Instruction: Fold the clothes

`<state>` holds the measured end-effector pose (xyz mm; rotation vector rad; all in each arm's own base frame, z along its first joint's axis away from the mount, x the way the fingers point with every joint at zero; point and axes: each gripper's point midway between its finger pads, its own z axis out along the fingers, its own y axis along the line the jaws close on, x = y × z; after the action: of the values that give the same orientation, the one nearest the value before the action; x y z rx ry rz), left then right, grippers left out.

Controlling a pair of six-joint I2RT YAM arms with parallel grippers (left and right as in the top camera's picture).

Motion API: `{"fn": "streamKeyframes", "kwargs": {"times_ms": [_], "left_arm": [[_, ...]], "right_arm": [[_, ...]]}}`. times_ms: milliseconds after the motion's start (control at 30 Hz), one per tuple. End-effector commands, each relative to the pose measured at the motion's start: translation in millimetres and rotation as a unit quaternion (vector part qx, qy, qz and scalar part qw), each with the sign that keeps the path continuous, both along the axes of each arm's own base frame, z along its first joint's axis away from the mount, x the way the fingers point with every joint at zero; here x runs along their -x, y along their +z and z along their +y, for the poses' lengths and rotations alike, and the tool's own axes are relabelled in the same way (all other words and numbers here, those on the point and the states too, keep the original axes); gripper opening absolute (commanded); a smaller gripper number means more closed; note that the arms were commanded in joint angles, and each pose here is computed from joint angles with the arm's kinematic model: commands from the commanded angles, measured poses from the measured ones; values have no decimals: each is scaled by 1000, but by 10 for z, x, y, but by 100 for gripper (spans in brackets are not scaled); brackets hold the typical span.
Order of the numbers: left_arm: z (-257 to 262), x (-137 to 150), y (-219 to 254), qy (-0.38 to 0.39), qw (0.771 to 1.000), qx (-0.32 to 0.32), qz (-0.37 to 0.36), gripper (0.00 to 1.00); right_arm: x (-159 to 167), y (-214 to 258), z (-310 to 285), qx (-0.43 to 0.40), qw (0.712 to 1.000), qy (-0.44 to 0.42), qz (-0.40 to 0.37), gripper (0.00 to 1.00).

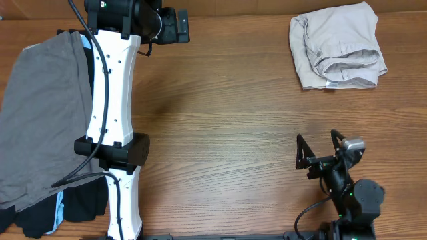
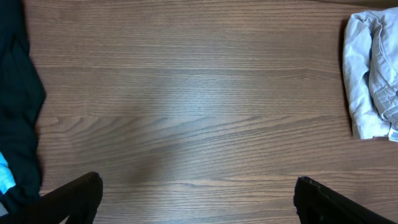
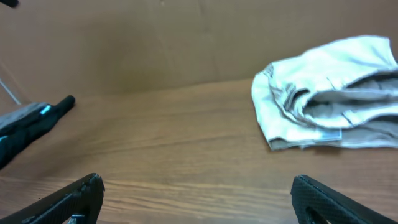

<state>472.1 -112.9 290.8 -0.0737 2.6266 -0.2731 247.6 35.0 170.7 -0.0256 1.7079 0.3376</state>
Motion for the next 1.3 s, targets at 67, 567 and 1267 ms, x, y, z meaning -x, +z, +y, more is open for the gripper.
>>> {"fn": "streamKeyframes", "kwargs": {"times_ms": [67, 567, 1267], "left_arm": [[1, -21, -22, -5, 1000, -8, -2, 100], [1, -22, -22, -5, 1000, -8, -2, 100], [-1, -21, -22, -6, 1000, -8, -2, 100]], "right_arm": [[17, -153, -33, -3, 1000, -13, -13, 100], [41, 50, -78, 4, 997, -27, -66, 100], [41, 48, -79, 4, 998, -27, -65, 100]]}}
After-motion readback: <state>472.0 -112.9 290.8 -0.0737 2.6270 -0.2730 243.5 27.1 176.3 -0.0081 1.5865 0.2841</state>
